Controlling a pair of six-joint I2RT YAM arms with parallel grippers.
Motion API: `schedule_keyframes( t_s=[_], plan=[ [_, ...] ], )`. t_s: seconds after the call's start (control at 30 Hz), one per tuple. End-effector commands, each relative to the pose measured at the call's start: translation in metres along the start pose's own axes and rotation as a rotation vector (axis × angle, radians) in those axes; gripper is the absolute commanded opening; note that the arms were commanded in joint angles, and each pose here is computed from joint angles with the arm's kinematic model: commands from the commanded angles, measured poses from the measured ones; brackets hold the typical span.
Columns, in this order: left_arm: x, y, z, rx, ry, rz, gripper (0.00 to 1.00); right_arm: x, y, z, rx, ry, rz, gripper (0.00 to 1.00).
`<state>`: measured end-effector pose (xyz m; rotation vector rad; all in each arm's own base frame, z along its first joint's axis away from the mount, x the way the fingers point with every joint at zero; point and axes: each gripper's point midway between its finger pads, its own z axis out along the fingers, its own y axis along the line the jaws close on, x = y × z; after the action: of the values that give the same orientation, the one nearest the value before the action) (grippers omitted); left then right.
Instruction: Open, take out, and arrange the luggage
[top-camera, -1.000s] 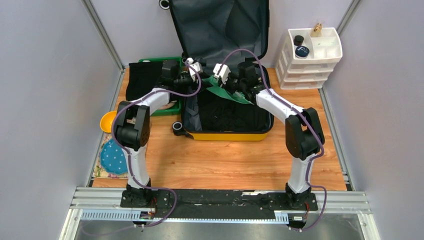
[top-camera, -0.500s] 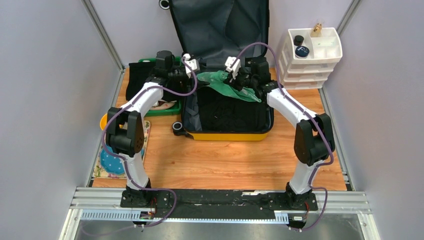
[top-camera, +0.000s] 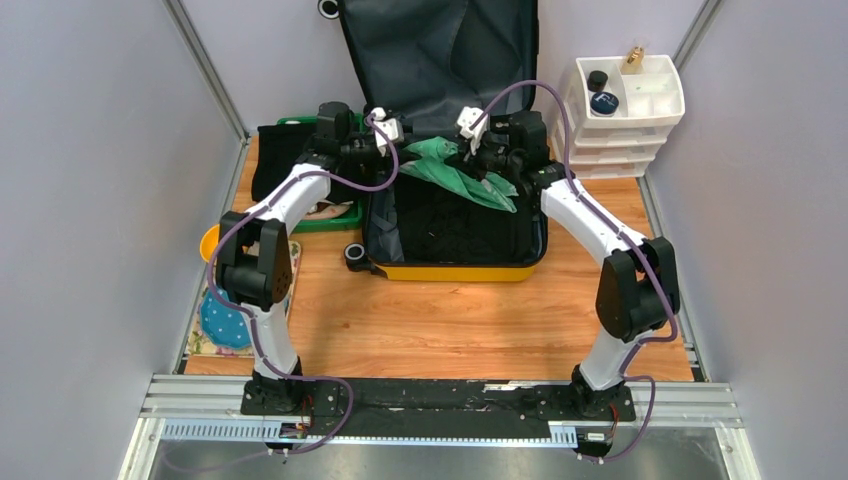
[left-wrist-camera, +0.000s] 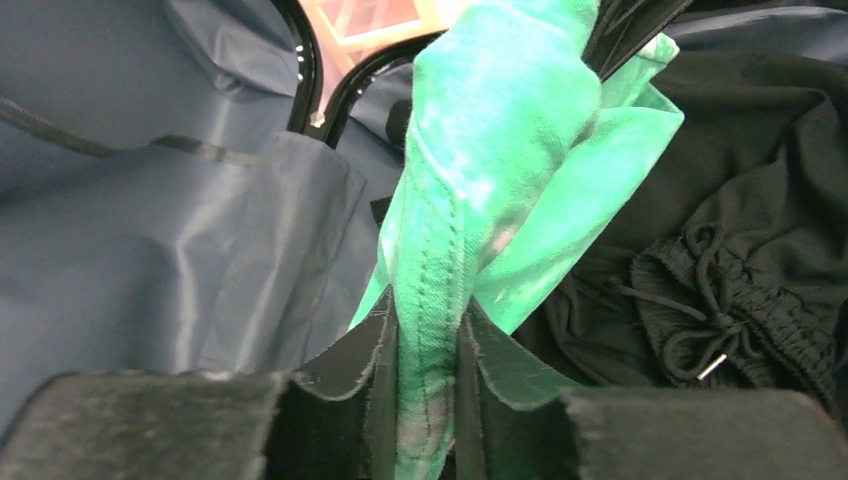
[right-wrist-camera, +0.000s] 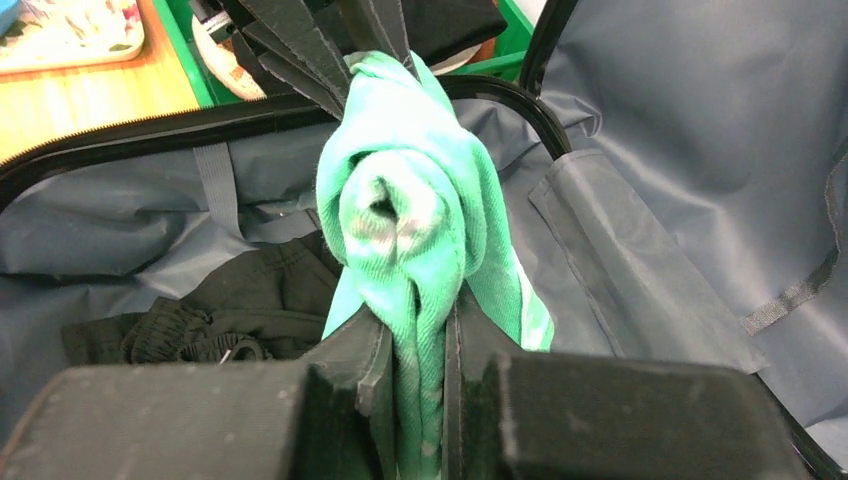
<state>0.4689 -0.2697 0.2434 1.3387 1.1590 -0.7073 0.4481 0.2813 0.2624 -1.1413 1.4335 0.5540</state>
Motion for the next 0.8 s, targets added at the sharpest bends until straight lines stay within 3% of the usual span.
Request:
schedule_keyframes(
  t_s=[0.0, 0.03, 0.1, 0.17, 0.2, 0.23, 0.27, 0.33, 0.4, 0.43, 0.47, 0.53, 0.57, 0.77],
  plan=[
    [-0.04, 0.009, -0.006, -0.038, -0.046, 0.068, 0.06, -0.104, -0.001, -0.027, 0.021, -0.254, -0.134, 0.0],
    [-0.051, 0.01, -0.012, -0.054, -0.049, 0.061, 0.0, -0.108, 0.001, -0.027, 0.021, -0.265, -0.119, 0.0],
    [-0.062, 0.019, -0.026, -0.098, -0.056, 0.039, 0.0, -0.121, -0.001, -0.032, 0.029, -0.29, -0.121, 0.0],
    [-0.084, 0.032, -0.05, -0.148, -0.07, -0.002, 0.0, -0.131, -0.005, -0.036, 0.053, -0.301, -0.101, 0.43],
    [-0.091, 0.036, -0.059, -0.166, -0.07, -0.008, 0.0, -0.136, -0.008, -0.039, 0.07, -0.305, -0.093, 0.59],
    [-0.112, 0.039, -0.071, -0.188, -0.081, 0.017, 0.0, -0.137, -0.015, -0.041, 0.107, -0.3, -0.08, 0.88],
    [-0.115, 0.041, -0.082, -0.205, -0.068, 0.0, 0.0, -0.14, -0.017, -0.044, 0.122, -0.303, -0.07, 0.94],
    [-0.141, 0.044, -0.109, -0.244, -0.065, 0.062, 0.0, -0.148, -0.024, -0.052, 0.162, -0.31, -0.073, 0.94],
    [-0.141, 0.037, -0.124, -0.248, -0.012, 0.047, 0.0, -0.156, -0.025, -0.059, 0.178, -0.319, -0.08, 0.95],
    [-0.16, 0.034, -0.134, -0.258, 0.001, 0.135, 0.0, -0.163, -0.026, -0.065, 0.191, -0.326, -0.087, 0.95],
    [-0.155, 0.023, -0.139, -0.246, 0.039, 0.107, 0.0, -0.165, -0.026, -0.067, 0.196, -0.326, -0.09, 0.95],
    [-0.17, 0.016, -0.156, -0.278, 0.102, 0.226, 0.0, -0.171, -0.029, -0.072, 0.217, -0.326, -0.116, 0.95],
    [-0.164, 0.007, -0.162, -0.276, 0.15, 0.202, 0.0, -0.17, -0.029, -0.074, 0.222, -0.316, -0.12, 0.95],
    [-0.169, -0.01, -0.221, -0.434, 0.394, 0.304, 0.0, -0.159, -0.031, -0.075, 0.227, -0.291, -0.102, 0.96]
  ],
)
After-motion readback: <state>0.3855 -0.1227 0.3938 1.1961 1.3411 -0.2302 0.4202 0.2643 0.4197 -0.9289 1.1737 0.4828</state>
